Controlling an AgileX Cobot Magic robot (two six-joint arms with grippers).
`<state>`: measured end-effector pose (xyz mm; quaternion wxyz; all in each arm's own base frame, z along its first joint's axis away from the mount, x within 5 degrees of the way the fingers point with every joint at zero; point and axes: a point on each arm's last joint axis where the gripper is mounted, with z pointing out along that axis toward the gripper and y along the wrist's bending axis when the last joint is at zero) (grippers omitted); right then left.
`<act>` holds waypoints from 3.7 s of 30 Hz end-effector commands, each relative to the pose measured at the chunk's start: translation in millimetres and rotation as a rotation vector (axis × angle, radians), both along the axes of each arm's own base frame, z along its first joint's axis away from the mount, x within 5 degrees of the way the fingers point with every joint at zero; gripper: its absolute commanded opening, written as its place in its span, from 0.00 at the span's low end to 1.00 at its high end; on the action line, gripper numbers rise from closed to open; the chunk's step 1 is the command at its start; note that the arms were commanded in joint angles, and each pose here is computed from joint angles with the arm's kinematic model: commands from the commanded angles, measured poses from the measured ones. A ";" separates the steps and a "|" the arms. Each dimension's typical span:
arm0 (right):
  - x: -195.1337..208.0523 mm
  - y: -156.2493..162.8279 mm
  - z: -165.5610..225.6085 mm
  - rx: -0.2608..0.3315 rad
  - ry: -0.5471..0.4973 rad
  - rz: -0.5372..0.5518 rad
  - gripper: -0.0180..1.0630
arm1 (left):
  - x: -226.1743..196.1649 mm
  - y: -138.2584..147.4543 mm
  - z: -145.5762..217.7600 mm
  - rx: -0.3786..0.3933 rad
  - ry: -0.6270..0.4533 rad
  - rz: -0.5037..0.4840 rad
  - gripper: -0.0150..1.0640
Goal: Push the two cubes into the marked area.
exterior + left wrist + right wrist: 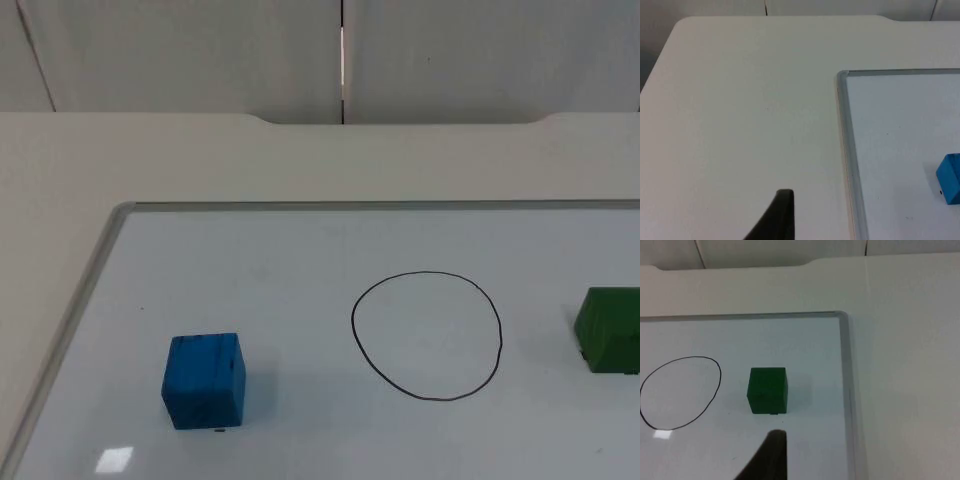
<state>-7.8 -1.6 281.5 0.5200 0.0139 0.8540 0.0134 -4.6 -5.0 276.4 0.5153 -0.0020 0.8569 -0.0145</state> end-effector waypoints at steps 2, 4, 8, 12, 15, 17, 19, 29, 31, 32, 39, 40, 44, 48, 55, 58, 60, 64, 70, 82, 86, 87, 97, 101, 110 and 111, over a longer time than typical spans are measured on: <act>0.6 -0.3 -1.1 -0.029 -0.005 0.008 0.99 | -0.2 -0.2 -1.4 -0.001 0.002 0.000 0.99; 0.6 -0.3 -1.1 -0.029 -0.005 0.008 0.99 | -0.2 -0.2 -1.4 -0.001 0.002 0.000 0.99; 0.6 -0.3 -1.1 -0.029 -0.005 0.008 0.99 | -0.1 -0.4 -1.2 -0.002 0.000 -0.001 0.99; 0.6 -0.3 -1.1 -0.029 -0.005 0.008 0.99 | -2.0 -0.4 6.0 -0.002 -0.037 0.000 0.95; 0.6 -0.3 -1.1 -0.029 -0.005 0.008 0.99 | -0.5 -0.2 14.3 0.000 -0.036 0.001 0.85; 0.6 -0.3 -1.1 -0.029 -0.005 0.008 0.99 | 1.9 -0.1 16.7 -0.001 -0.025 0.001 0.81; 0.6 -0.3 -1.1 -0.029 -0.005 0.008 0.99 | 10.3 0.3 22.1 -0.002 -0.011 0.002 0.76; 0.6 -0.3 -1.1 -0.033 -0.005 0.009 0.99 | 49.8 1.8 44.6 -0.010 0.005 0.008 0.63; 0.6 -0.3 -1.1 -0.036 -0.005 0.011 0.99 | 54.7 2.1 46.7 -0.009 0.010 0.008 0.56; 0.6 -0.1 -1.1 -0.044 -0.005 0.017 0.99 | 59.3 2.1 48.7 -0.005 0.012 0.004 0.49; 0.5 0.1 -1.1 -0.045 -0.005 0.021 0.99 | 84.8 0.9 57.9 -0.012 0.020 -0.019 0.21; 0.5 0.1 -1.1 -0.045 -0.005 0.021 0.99 | 89.5 1.1 57.7 -0.013 0.027 -0.018 0.19; 0.5 0.1 -1.1 -0.045 -0.005 0.021 0.99 | 103.0 1.5 54.2 -0.020 0.063 -0.016 0.19; 0.5 0.1 -1.1 -0.045 -0.005 0.021 0.99 | 117.1 2.0 48.9 -0.024 0.107 -0.014 0.19; 0.5 0.1 -1.1 -0.045 -0.005 0.021 0.99 | 149.3 0.3 29.2 -0.018 0.253 -0.061 0.17; 0.5 0.1 -1.1 -0.045 -0.005 0.021 0.99 | 160.7 -1.8 22.0 -0.036 0.290 -0.084 0.08; 0.5 0.1 -1.1 -0.045 -0.005 0.021 0.99 | 170.5 -4.7 16.4 -0.060 0.309 -0.112 0.01; 0.5 -0.1 -1.3 -0.047 -0.003 0.019 0.99 | 182.4 -8.2 8.9 -0.107 0.332 -0.134 0.01; 0.5 -0.1 -1.3 -0.047 -0.003 0.019 0.99 | 197.3 -8.6 -5.4 -0.138 0.396 -0.124 0.01; 0.5 -0.2 -1.3 -0.048 -0.003 0.019 0.99 | 216.3 -9.6 -35.0 -0.178 0.539 -0.113 0.01; 0.5 -0.2 -1.3 -0.048 -0.003 0.019 0.99 | 227.4 -8.6 -53.0 -0.183 0.605 -0.100 0.01; 0.5 -0.2 -1.3 -0.048 -0.003 0.019 0.99 | 227.4 -8.6 -53.0 -0.183 0.605 -0.100 0.01; 0.5 -0.2 -1.3 -0.048 -0.003 0.019 0.99 | 244.2 -21.2 -85.9 -0.226 0.706 -0.146 0.01; 0.5 -0.2 -1.3 -0.048 -0.003 0.019 0.99 | 249.1 -37.2 -94.9 -0.206 0.707 -0.171 0.01; 0.5 -0.2 -1.3 -0.048 -0.003 0.019 0.99 | 252.1 -62.2 -112.5 -0.183 0.743 -0.208 0.01; 0.5 -0.2 -1.3 -0.048 -0.003 0.019 0.99 | 253.0 -62.7 -115.5 -0.178 0.749 -0.202 0.01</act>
